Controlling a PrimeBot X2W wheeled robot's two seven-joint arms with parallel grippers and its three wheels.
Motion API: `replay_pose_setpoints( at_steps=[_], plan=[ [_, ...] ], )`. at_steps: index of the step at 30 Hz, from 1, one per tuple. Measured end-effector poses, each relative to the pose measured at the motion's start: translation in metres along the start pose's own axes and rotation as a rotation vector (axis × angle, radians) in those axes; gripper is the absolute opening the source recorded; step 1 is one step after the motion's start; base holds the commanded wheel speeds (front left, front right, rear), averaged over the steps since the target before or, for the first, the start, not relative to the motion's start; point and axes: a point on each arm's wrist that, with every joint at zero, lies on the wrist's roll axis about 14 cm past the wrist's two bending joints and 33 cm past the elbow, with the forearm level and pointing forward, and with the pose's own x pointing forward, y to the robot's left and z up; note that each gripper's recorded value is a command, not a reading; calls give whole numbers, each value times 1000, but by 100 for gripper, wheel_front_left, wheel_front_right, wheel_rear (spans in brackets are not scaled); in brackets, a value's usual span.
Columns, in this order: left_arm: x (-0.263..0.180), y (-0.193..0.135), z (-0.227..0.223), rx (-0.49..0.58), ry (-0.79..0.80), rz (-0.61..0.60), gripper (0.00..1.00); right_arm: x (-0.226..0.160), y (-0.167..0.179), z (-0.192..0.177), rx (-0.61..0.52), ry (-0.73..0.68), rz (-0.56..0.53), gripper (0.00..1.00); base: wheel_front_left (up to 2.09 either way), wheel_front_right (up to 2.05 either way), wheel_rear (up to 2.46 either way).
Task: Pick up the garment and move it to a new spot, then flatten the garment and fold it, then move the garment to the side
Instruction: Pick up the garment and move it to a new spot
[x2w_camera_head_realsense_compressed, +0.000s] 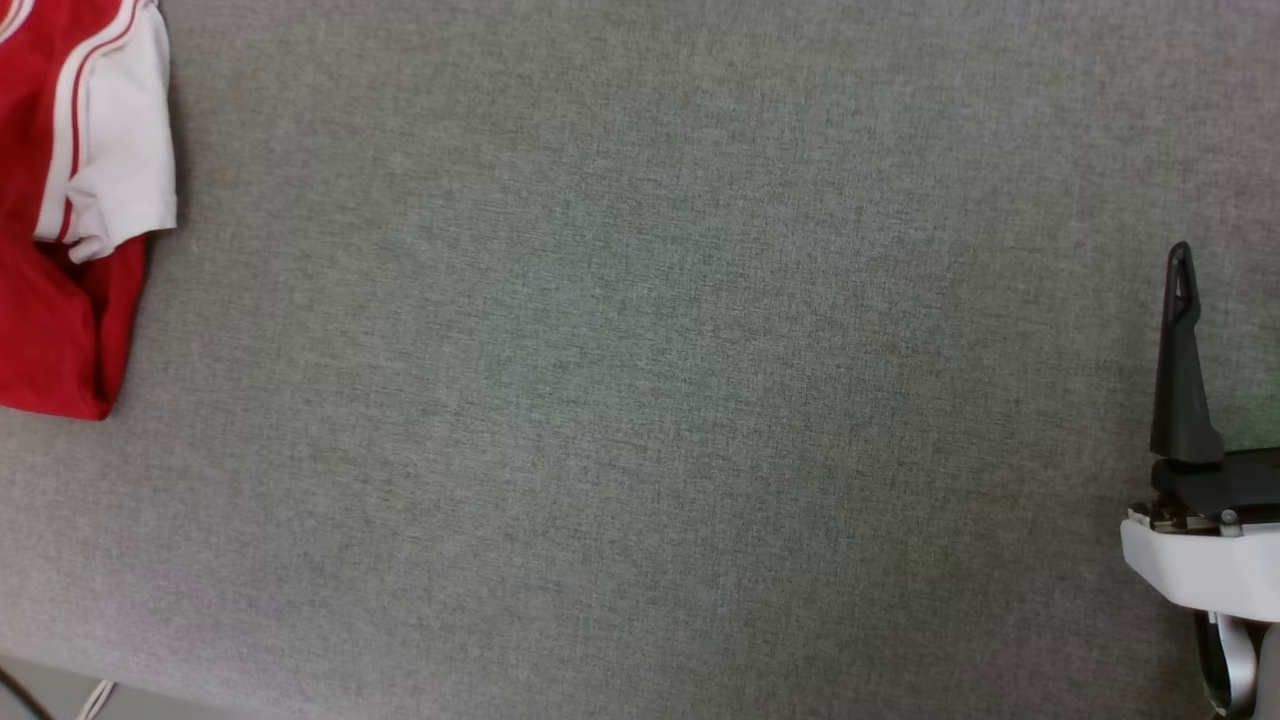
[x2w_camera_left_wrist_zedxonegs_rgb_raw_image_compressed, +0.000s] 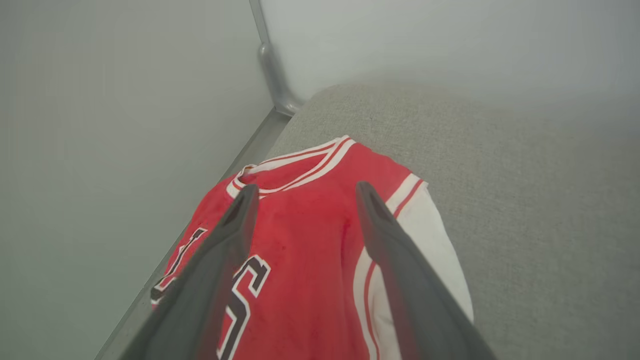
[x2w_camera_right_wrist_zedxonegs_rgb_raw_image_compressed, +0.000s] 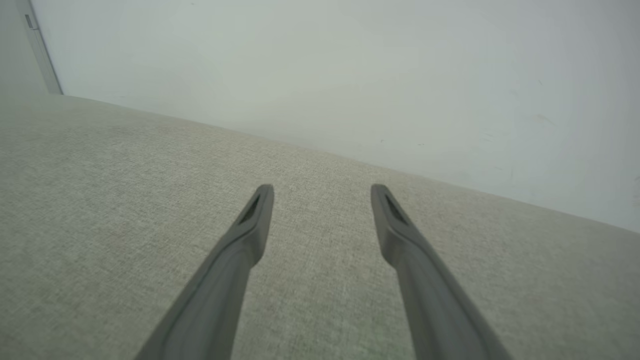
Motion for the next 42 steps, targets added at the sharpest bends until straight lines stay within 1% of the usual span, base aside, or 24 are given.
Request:
replay_pose_setpoints(
  at_steps=[3, 7, 13, 18, 22, 23, 24, 28, 31, 34, 37, 40, 42],
  plan=[
    [4, -5, -20, -6, 144, -35, 100, 1, -1, -5, -7, 7, -1, 100, 0, 0, 0],
    [0, -17, -60, -38, 399, -93, 100, 1, -1, -12, -13, 19, 0, 100, 0, 0, 0],
    [-13, -28, -98, -77, 666, -150, 100, 0, -4, -23, -22, 42, -6, 100, 0, 0, 0],
    [-17, -34, -128, -83, 785, -158, 100, 3, -4, -30, -21, 46, -6, 100, 0, 0, 0],
    [-16, -38, -140, -57, 815, -157, 100, 3, -4, -33, -20, 51, -6, 100, 0, 0, 0],
    [-16, -40, -142, -54, 818, -160, 5, 3, -4, -33, -20, 51, -7, 100, 0, 0, 0],
    [-15, -41, -142, -51, 817, -162, 0, 3, -4, -33, -19, 52, -7, 100, 0, 0, 0],
    [-13, -46, -132, -34, 775, -182, 0, 3, -5, -29, -15, 48, -9, 100, 0, 0, 0],
    [-13, -42, -115, -15, 716, -184, 0, 3, -3, -22, -7, 37, -5, 100, 0, 0, 0],
    [-14, -36, -86, 27, 630, -191, 0, 3, -1, -10, 10, 15, -1, 100, 0, 0, 0],
    [-15, -37, -46, 69, 511, -212, 0, 3, 1, 4, 26, -10, 1, 100, 0, 0, 0],
    [-23, -42, -16, 111, 430, -248, 0, 0, 2, 19, 39, -35, 2, 100, 0, 0, 0],
    [-30, -50, 4, 161, 381, -279, 0, -2, 0, 29, 48, -51, -3, 100, 0, 0, 0]
  ],
)
